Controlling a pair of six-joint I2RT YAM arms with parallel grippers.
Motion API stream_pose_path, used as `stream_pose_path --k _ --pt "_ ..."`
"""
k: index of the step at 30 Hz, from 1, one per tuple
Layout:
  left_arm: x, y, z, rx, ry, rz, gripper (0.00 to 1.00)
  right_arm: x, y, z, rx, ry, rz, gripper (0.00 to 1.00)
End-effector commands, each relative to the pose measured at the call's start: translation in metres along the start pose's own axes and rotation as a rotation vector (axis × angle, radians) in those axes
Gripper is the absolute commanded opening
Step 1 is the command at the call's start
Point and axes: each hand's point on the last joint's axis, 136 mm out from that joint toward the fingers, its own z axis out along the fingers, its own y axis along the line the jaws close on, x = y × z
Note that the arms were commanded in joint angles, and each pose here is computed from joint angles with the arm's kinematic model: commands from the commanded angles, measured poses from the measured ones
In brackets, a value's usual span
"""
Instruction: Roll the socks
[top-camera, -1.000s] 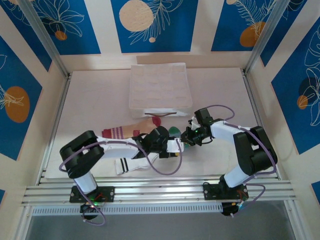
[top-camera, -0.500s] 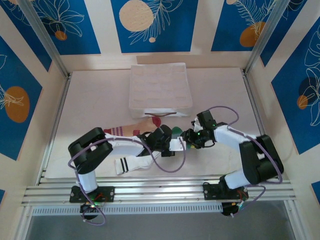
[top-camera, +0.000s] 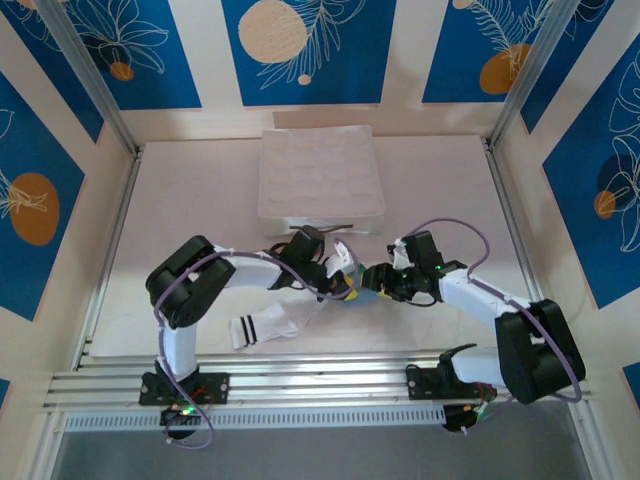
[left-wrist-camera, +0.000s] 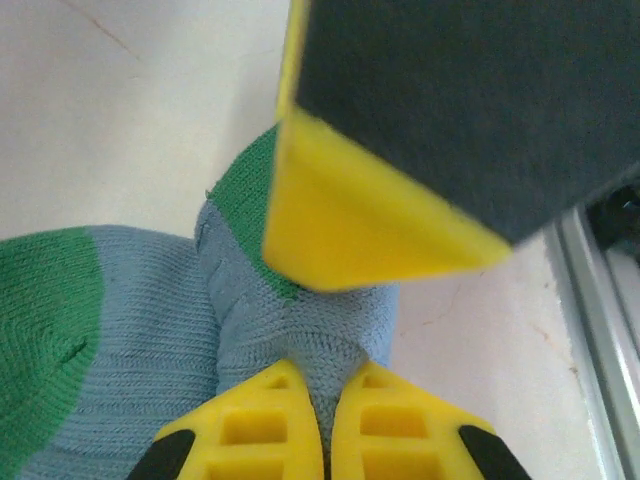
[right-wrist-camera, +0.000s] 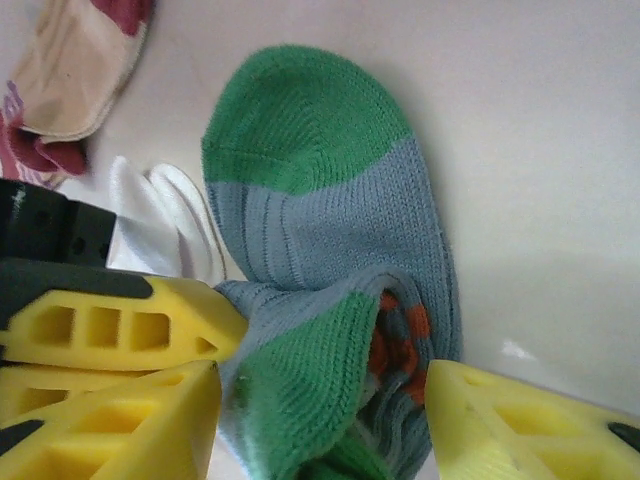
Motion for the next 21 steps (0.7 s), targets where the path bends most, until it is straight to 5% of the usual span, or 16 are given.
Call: stream_pose_path --k 1,5,9,15,21 --pt "0.023 -0.001 0.006 0.071 0.035 -0.216 0.0 0.001 0.004 0.01 -0.011 0.032 -0.025 0.54" --pt "0.029 0.013 0.007 0.07 0.026 -0.319 0.0 0.003 -0.013 0.02 0.084 0.072 0.027 0.36" --pt "0.025 0.015 0.004 0.034 0.001 -0.268 0.15 0.006 -0.032 0.023 0.202 0.121 0.081 0.21" --pt "-0.004 0.006 -0.026 -0.123 -0.049 0.015 0.33 0.011 -0.043 0.022 0.269 0.155 0.101 0.15" --pt "-0.006 -0.007 -0.039 -0.378 0.019 0.489 0.4 0.012 -0.041 0.023 0.267 0.17 0.109 0.15"
